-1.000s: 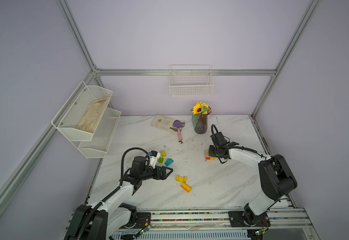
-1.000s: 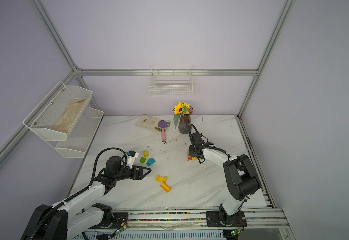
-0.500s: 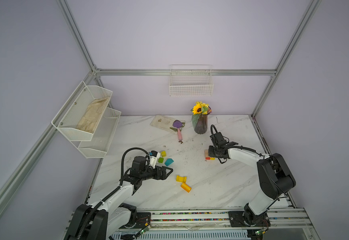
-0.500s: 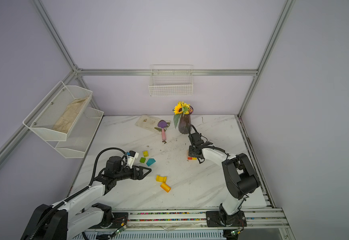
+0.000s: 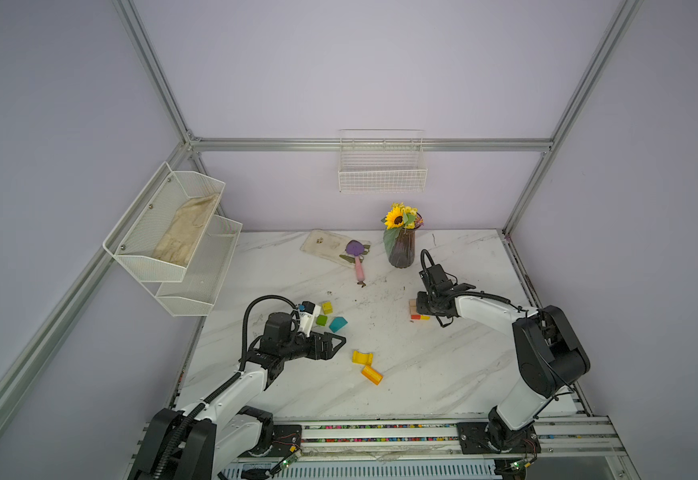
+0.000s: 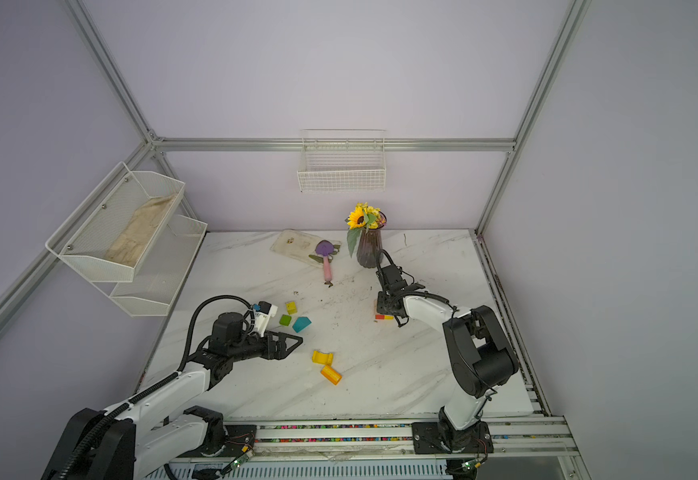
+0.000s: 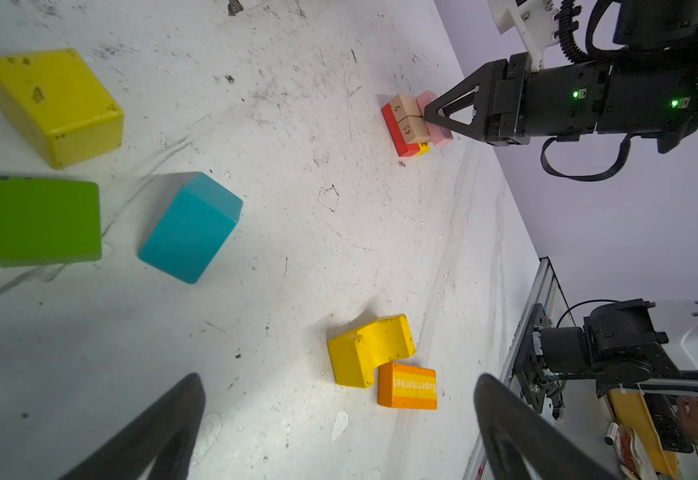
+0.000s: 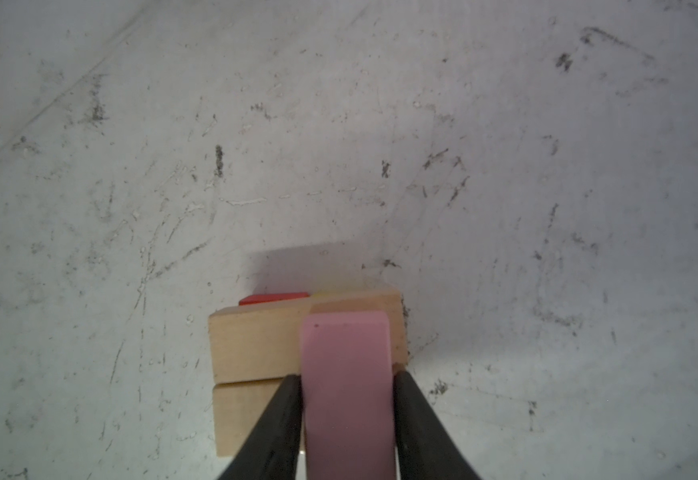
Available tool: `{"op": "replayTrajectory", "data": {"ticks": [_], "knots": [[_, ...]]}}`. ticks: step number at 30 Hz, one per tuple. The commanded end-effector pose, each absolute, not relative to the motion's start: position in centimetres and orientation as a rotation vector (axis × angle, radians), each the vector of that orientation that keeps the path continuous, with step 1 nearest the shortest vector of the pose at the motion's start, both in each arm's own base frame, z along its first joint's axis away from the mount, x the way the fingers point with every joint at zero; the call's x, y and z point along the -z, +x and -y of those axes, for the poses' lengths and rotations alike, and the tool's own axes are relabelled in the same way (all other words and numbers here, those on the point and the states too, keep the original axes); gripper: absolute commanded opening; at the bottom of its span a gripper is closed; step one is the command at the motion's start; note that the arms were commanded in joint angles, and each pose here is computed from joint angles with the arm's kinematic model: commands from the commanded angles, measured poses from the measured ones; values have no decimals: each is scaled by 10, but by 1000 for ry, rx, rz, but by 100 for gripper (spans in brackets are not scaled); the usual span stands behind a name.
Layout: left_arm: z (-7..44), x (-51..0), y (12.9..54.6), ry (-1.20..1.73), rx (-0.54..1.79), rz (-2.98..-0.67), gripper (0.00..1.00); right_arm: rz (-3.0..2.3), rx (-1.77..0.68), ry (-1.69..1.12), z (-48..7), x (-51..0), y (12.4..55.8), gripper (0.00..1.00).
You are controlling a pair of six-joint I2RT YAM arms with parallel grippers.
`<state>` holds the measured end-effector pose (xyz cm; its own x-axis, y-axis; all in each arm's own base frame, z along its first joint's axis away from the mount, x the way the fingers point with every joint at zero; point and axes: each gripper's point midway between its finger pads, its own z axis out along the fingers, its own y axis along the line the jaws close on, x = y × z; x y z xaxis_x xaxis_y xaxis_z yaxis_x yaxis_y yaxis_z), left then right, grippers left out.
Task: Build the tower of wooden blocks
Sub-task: 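Lower the pink block onto the top pale wood bar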
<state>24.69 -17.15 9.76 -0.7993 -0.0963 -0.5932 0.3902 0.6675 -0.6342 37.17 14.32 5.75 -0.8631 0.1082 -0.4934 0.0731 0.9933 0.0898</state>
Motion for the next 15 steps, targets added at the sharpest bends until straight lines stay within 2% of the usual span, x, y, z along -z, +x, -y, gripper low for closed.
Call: {"op": "replayTrajectory", "data": {"ticks": [1, 11, 15], "knots": [[176, -113, 254, 289, 1045, -2214, 100, -2610, -92, 121, -147, -62, 376, 35], [177, -113, 254, 292, 1047, -2215, 100, -2620, -80, 115, -148, -59, 376, 33], [177, -113, 255, 292, 1046, -2214, 100, -2625, -74, 114, -148, -59, 375, 37]]}}
